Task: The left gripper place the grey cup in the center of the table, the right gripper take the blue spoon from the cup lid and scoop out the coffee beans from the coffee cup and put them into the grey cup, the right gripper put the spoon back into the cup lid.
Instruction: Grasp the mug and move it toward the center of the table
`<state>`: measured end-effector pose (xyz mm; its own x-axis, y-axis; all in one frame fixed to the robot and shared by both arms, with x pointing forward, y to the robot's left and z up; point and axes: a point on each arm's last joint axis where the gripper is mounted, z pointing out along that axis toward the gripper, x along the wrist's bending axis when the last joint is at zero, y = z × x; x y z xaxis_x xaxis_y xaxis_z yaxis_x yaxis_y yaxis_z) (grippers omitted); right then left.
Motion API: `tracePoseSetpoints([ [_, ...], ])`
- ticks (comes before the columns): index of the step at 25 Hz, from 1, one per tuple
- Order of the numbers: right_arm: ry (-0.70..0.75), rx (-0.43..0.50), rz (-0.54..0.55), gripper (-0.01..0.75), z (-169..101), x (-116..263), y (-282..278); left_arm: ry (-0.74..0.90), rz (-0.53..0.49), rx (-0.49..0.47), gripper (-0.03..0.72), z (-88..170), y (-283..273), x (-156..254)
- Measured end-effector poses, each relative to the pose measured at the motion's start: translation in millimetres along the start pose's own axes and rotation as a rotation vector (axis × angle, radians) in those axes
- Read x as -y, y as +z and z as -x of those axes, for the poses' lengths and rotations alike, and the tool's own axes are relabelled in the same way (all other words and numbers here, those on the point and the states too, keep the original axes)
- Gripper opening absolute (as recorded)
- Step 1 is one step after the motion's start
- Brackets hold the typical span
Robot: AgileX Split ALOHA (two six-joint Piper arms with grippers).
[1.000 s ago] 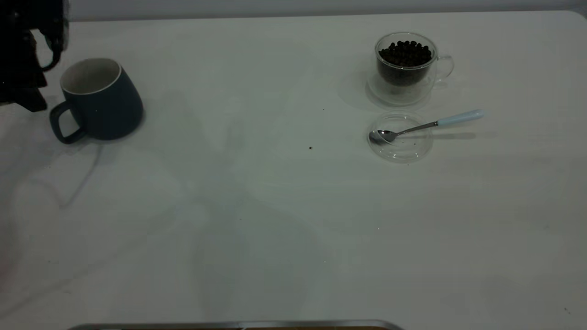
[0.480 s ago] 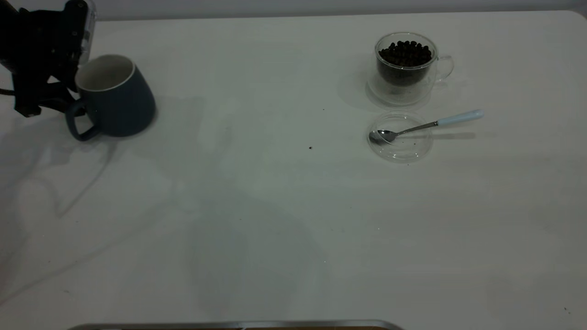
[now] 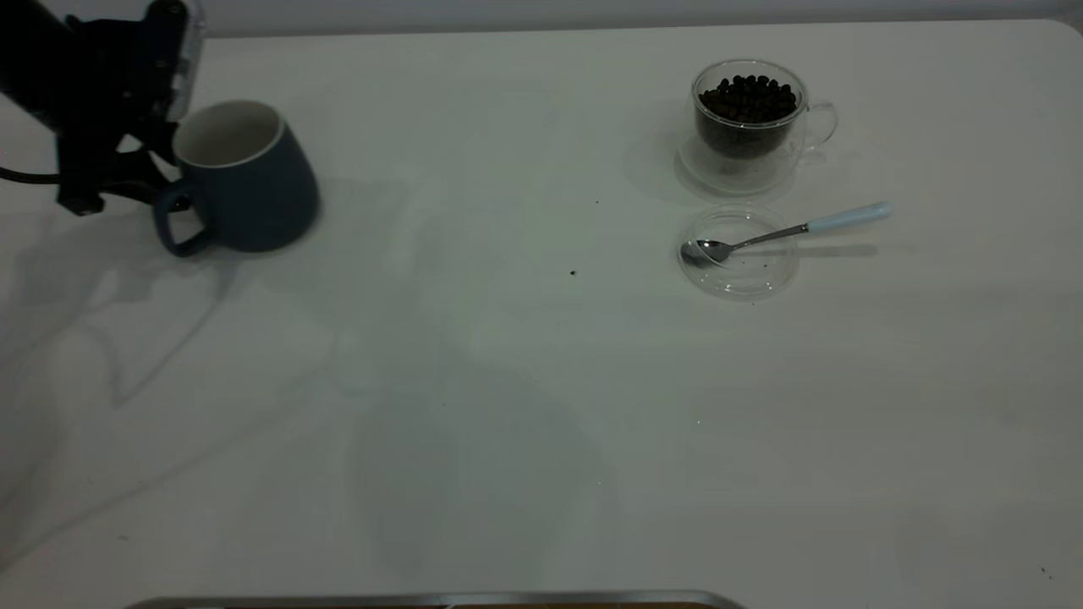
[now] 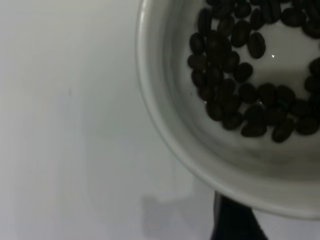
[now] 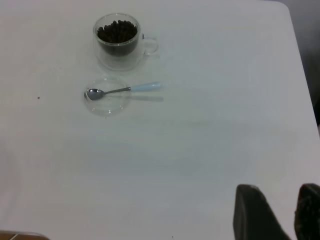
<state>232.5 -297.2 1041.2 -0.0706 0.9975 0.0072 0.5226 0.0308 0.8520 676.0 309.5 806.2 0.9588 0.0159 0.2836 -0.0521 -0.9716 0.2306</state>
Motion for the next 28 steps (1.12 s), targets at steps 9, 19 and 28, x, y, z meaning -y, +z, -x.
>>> tracePoseSetpoints([
  [9, 0.0, 0.0, 0.0, 0.238, 0, 0, 0, 0.046, 0.068, 0.003, 0.475, 1, 13, -58],
  [19, 0.0, 0.0, 0.0, 0.238, 0, 0, 0, 0.031, 0.138, -0.035, 0.475, 6, 25, -118],
  [28, 0.0, 0.0, 0.0, 0.238, 0, 0, 0, 0.027, 0.169, -0.048, 0.475, 9, 38, -148],
])
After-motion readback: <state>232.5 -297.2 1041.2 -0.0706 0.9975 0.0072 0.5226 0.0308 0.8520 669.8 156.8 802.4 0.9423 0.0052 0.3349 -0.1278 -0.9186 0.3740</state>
